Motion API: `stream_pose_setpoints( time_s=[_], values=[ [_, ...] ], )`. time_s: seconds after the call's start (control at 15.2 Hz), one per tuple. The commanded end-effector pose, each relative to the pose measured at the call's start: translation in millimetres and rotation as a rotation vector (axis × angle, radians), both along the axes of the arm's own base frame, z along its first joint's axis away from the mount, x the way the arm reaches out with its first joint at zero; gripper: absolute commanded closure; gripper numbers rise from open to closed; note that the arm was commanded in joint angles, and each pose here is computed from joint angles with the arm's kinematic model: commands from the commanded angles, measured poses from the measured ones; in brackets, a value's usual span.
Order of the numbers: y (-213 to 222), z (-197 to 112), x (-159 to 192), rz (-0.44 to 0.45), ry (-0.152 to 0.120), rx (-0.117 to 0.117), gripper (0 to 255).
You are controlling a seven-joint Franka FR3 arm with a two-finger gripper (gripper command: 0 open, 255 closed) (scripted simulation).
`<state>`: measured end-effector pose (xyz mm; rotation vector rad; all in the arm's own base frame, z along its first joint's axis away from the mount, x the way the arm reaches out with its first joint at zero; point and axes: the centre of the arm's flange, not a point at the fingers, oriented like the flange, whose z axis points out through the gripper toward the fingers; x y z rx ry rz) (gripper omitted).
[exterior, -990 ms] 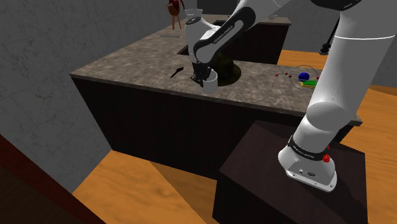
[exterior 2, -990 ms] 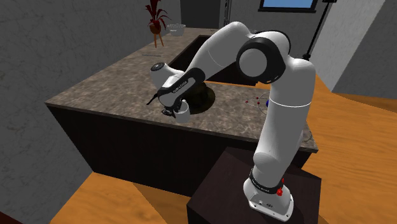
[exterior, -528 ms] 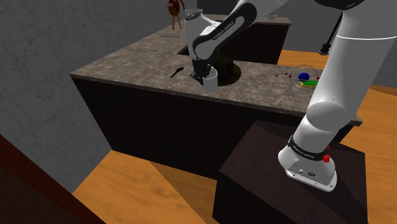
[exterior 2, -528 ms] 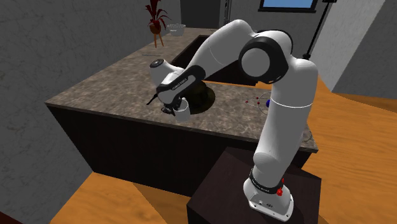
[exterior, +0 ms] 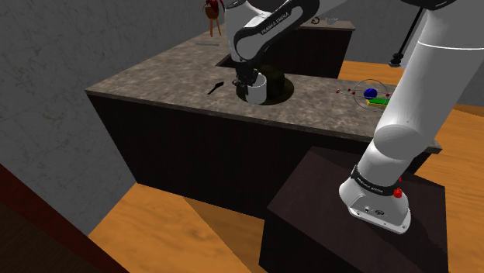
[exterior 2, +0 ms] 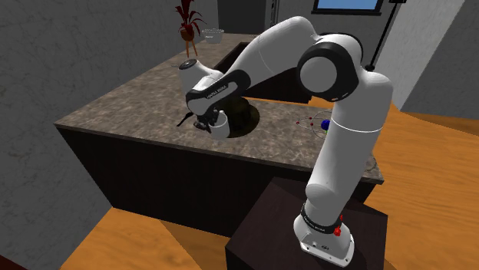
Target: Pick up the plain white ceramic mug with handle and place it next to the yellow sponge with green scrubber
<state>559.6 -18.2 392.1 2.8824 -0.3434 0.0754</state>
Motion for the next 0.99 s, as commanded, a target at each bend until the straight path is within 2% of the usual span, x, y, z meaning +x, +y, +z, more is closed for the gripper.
stream_pose_setpoints(
  time_s=[0.0, 0.92],
  values=[
    [0.8, 11.1, 1.3, 0.0, 0.0, 0.0, 255],
    [0.8, 85.1, 1.3, 0.0, 0.0, 0.0, 255]
  ],
)
